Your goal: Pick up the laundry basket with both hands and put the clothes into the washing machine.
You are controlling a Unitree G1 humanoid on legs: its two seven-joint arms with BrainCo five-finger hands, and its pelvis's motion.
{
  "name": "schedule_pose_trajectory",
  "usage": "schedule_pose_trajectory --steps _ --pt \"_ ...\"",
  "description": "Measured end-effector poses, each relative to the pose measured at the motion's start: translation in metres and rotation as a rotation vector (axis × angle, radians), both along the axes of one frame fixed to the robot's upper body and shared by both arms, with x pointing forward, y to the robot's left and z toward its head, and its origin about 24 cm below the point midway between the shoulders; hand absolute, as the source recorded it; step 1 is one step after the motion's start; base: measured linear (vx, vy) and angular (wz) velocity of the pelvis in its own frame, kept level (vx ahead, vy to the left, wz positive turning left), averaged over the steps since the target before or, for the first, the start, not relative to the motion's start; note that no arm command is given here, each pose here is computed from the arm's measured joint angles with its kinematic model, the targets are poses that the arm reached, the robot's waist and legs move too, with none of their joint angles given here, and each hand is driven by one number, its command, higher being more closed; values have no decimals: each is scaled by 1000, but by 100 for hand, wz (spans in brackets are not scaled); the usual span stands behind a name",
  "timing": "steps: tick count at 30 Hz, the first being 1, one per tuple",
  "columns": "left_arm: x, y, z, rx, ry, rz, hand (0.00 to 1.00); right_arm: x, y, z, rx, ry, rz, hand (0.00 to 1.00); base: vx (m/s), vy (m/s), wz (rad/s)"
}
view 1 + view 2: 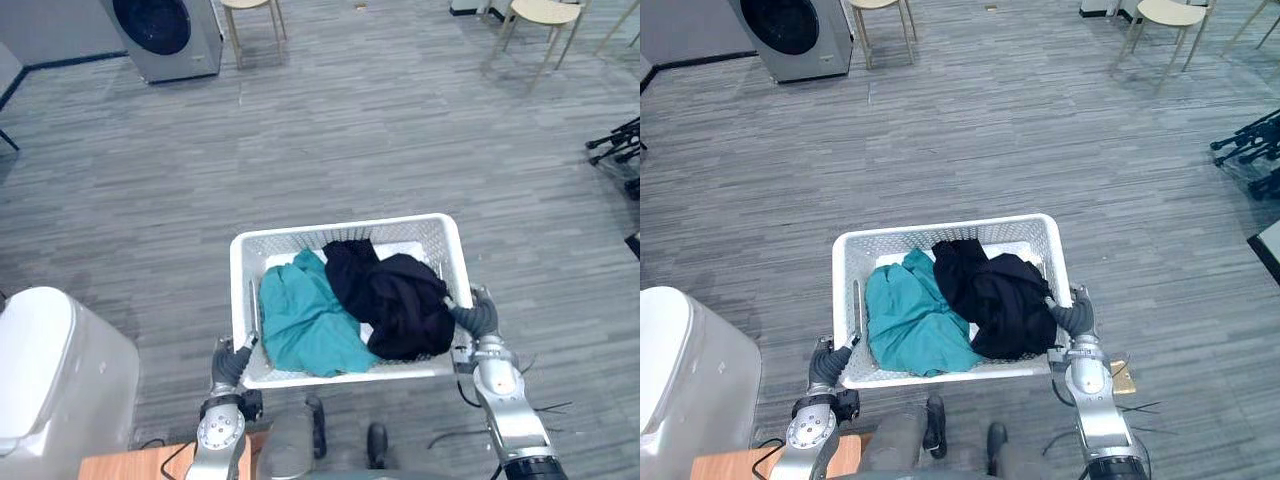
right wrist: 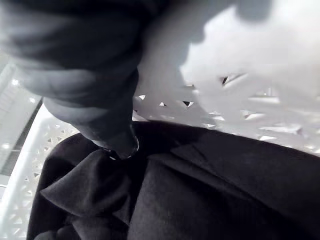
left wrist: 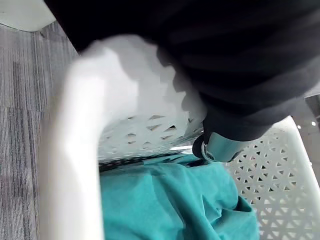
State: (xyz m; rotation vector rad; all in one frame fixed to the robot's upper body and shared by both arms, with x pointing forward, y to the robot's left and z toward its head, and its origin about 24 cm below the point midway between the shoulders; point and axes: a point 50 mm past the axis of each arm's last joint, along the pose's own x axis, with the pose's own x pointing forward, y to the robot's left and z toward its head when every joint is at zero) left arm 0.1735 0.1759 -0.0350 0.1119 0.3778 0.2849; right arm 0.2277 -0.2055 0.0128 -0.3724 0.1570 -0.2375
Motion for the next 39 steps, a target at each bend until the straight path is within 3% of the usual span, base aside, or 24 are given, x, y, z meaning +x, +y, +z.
schedule_pose_trajectory --steps 7,17,24,39 --pt "-5 13 -2 58 33 -14 100 -4 9 -20 45 79 -5 100 553 56 29" --pt "19 -11 1 29 0 -89 100 -6 -16 -13 -24 75 -55 100 743 -199 16" --pt "3 -10 -6 8 34 -74 100 -6 -12 -1 -20 19 -51 100 631 -104 -9" --pt "3 -8 0 48 33 -118 100 -16 -15 -32 2 146 -99 100 690 223 6"
